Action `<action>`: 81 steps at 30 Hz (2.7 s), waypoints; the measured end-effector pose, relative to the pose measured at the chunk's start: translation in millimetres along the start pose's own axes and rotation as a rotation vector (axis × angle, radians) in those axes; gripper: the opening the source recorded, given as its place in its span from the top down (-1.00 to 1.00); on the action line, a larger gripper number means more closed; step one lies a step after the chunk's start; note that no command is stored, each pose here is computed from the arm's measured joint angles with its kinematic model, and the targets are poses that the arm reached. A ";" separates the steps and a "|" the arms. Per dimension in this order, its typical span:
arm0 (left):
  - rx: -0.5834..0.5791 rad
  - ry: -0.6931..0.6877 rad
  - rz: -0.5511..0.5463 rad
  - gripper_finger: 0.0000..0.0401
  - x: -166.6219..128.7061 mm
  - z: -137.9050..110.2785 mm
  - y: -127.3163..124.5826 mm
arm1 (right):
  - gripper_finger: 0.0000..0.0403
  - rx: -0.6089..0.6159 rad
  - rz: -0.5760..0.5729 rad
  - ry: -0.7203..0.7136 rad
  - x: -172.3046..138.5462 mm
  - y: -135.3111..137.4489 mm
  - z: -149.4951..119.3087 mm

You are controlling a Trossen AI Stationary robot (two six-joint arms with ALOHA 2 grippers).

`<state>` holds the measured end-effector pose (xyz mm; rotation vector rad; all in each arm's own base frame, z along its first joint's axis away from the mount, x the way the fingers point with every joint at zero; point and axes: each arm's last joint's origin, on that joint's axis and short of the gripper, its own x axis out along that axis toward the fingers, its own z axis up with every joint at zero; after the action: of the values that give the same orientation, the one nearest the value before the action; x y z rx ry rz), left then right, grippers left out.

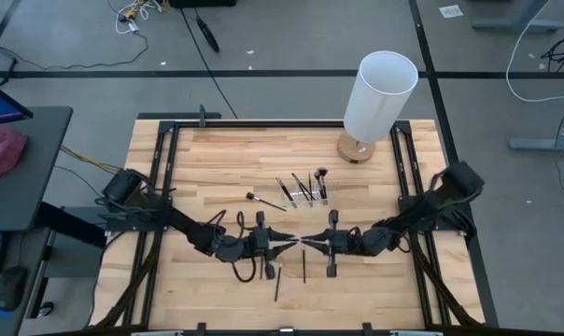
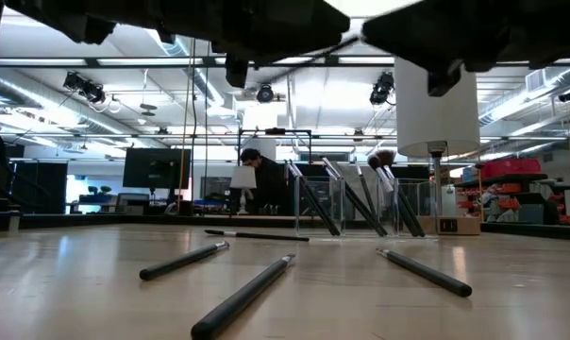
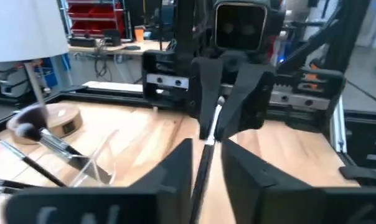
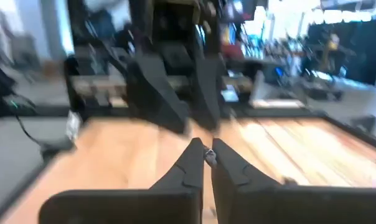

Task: Pick & Place Makeup Supplies
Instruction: Put the black makeup brush into the transparent organizer

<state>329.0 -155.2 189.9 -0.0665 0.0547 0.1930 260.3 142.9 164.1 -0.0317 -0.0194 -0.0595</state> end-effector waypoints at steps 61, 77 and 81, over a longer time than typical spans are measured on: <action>0.104 0.218 0.239 0.04 -50.1 1.1 -5.7 | 0.78 0.222 -0.155 1.114 16.4 -207.9 65.8; 0.090 0.220 0.242 0.04 -50.2 0.6 -5.5 | 0.29 0.201 -0.182 1.026 20.5 -209.9 72.8; 0.090 0.220 0.242 0.04 -50.2 0.6 -5.5 | 0.21 0.179 -0.219 0.978 11.9 -209.7 86.6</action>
<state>280.8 -170.0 193.8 0.0095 0.2917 0.4241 258.1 -64.3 257.4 0.1809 0.9501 -0.2871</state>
